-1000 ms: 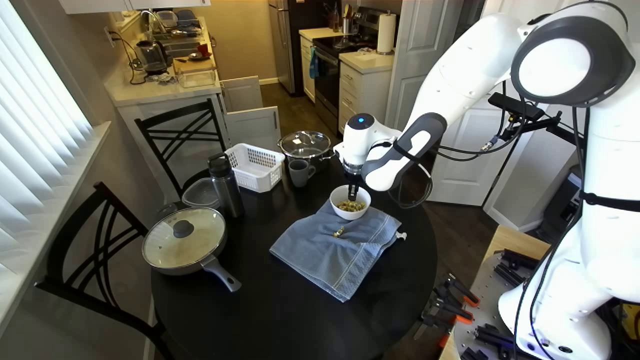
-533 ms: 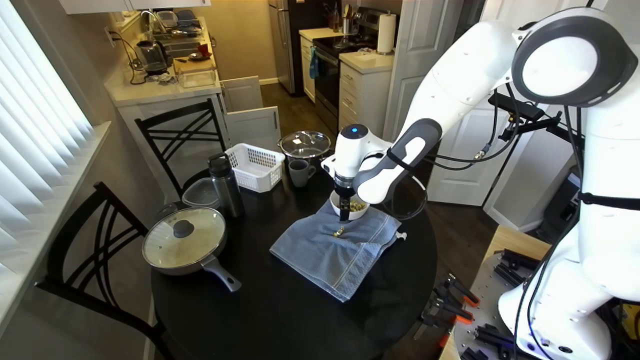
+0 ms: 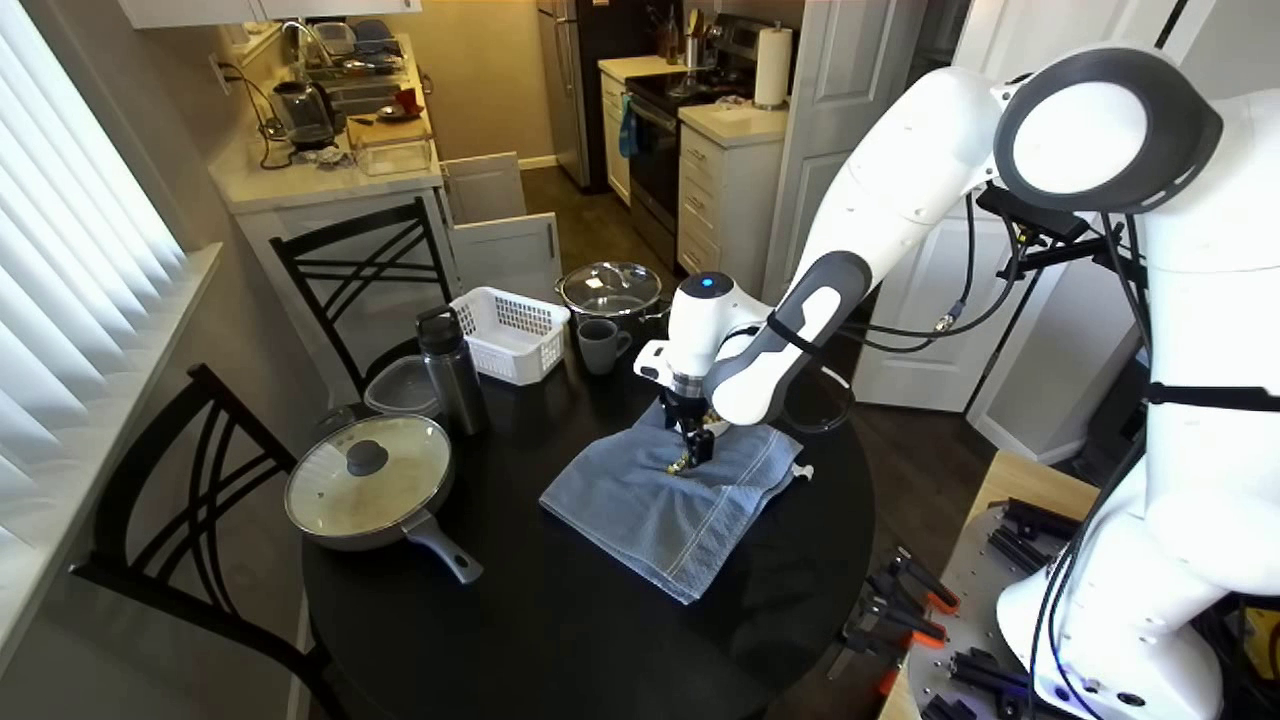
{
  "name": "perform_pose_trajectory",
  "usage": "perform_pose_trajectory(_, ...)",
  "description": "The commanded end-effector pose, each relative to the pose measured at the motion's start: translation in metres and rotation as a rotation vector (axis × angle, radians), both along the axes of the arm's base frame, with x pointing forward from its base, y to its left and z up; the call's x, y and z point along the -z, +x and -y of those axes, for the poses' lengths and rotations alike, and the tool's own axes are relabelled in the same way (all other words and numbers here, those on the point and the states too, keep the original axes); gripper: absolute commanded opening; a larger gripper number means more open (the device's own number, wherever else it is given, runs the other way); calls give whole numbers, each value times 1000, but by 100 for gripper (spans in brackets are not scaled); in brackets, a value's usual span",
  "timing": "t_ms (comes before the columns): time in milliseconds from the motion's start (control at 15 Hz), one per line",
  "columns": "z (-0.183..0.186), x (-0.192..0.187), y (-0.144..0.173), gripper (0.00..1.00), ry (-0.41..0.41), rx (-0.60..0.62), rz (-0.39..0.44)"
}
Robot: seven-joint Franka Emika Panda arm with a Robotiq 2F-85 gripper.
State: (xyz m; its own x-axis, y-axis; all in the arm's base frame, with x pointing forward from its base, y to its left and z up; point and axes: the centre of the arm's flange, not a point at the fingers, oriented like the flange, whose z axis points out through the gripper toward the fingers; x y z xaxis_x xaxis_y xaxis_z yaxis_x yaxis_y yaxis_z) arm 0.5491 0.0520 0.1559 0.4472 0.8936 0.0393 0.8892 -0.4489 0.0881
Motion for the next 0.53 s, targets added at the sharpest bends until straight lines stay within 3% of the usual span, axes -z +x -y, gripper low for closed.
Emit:
perform_pose_trajectory(0, 9, 19, 8, 100, 9, -144, -28)
perform_pose_trajectory(467, 10, 47, 18, 100, -34, -191, -34)
